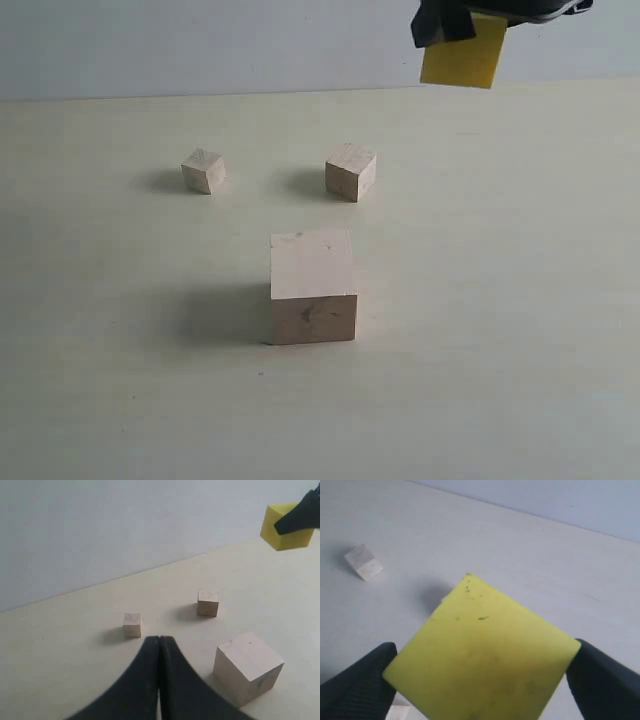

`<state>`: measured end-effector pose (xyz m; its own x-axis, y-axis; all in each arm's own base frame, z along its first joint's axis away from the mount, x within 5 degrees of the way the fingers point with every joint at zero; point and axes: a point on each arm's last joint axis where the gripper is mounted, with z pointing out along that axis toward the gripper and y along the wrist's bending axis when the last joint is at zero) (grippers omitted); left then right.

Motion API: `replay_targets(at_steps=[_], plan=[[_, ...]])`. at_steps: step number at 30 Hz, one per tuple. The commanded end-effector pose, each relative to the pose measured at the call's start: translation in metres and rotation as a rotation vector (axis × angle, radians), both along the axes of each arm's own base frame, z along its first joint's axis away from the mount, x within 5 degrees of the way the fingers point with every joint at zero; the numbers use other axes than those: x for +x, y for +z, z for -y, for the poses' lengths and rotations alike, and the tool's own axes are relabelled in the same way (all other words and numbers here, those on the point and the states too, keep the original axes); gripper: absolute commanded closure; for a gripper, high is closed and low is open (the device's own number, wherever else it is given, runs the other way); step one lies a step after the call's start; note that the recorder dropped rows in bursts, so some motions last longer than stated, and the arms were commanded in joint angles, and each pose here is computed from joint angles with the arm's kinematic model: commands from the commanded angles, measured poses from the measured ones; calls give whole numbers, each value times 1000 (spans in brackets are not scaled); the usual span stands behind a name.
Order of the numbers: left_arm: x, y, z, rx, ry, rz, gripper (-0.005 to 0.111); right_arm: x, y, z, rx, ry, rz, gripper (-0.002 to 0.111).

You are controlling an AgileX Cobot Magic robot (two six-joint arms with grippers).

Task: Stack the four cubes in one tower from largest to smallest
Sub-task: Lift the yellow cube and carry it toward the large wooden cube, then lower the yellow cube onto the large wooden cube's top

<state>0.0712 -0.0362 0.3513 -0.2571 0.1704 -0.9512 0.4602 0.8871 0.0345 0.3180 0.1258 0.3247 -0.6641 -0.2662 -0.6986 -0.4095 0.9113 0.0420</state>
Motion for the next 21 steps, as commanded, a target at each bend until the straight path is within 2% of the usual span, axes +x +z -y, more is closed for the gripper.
replay_targets(at_steps=[1,8,13,21], plan=[[-14,-1,-6,0,-3,9,107,-21,1,-16,11,70,40,108],[-40,-2,-18,-12,-7,41,107,-57,-18,-60,30,226,17,108],[-47,-5,-21,-21,-8,61,107,-81,-37,-85,38,318,20,108],[-40,-32,-18,5,-7,3,107,-90,-68,-90,43,333,49,108]])
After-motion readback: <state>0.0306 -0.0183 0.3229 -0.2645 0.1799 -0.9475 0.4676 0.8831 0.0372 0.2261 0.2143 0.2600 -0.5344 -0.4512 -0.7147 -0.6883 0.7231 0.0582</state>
